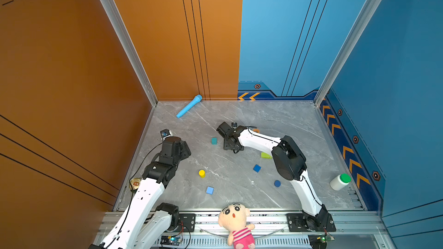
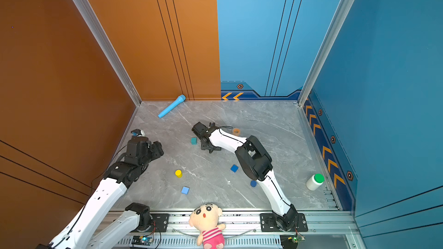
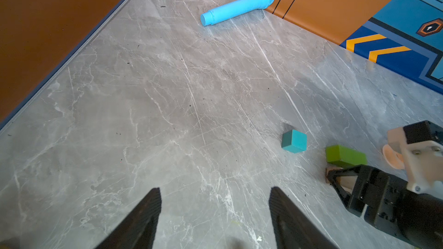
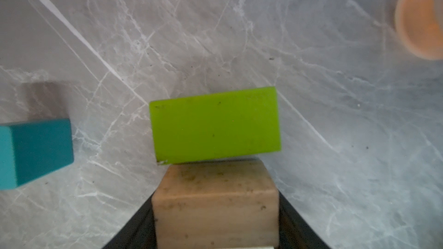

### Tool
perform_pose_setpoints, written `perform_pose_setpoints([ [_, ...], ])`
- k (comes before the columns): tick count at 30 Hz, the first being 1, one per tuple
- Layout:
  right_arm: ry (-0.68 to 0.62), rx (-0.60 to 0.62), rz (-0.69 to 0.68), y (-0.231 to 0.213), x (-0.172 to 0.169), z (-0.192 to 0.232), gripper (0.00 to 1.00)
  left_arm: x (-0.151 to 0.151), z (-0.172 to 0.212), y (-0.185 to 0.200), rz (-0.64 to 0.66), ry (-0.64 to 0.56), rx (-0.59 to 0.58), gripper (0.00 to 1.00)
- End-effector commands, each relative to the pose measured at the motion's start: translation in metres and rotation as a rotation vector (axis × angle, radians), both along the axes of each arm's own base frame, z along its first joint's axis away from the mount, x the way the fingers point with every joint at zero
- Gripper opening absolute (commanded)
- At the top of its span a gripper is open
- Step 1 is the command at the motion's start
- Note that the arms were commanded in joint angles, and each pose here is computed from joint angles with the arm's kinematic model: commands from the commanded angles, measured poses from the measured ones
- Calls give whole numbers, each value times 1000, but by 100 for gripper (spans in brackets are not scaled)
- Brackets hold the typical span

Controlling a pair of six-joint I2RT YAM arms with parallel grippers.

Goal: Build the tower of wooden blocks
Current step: 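Lift the tan block with the right gripper toward the green block, then lower the tan block beside the green block with the right gripper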

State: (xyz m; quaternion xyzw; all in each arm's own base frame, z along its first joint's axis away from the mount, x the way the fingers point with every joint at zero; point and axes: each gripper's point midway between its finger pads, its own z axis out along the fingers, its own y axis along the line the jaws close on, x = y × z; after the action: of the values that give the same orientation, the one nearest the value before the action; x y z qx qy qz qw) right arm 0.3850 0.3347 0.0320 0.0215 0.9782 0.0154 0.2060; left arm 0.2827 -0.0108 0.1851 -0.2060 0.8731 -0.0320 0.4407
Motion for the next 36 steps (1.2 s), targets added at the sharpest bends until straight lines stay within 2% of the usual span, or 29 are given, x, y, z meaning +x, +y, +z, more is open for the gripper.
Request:
perform_pose_setpoints([
  [1, 2, -49, -5, -9, 3, 1, 71, 1, -4, 0, -10, 5, 0, 73],
  [8, 3, -49, -6, -10, 6, 2, 78, 2, -3, 1, -7, 3, -3, 73],
  [16, 16, -40, 0, -9, 1, 4, 80, 2, -3, 1, -10, 3, -7, 73],
  [36, 60, -72, -4, -20, -16, -12, 72, 1, -4, 2, -6, 5, -8, 73],
])
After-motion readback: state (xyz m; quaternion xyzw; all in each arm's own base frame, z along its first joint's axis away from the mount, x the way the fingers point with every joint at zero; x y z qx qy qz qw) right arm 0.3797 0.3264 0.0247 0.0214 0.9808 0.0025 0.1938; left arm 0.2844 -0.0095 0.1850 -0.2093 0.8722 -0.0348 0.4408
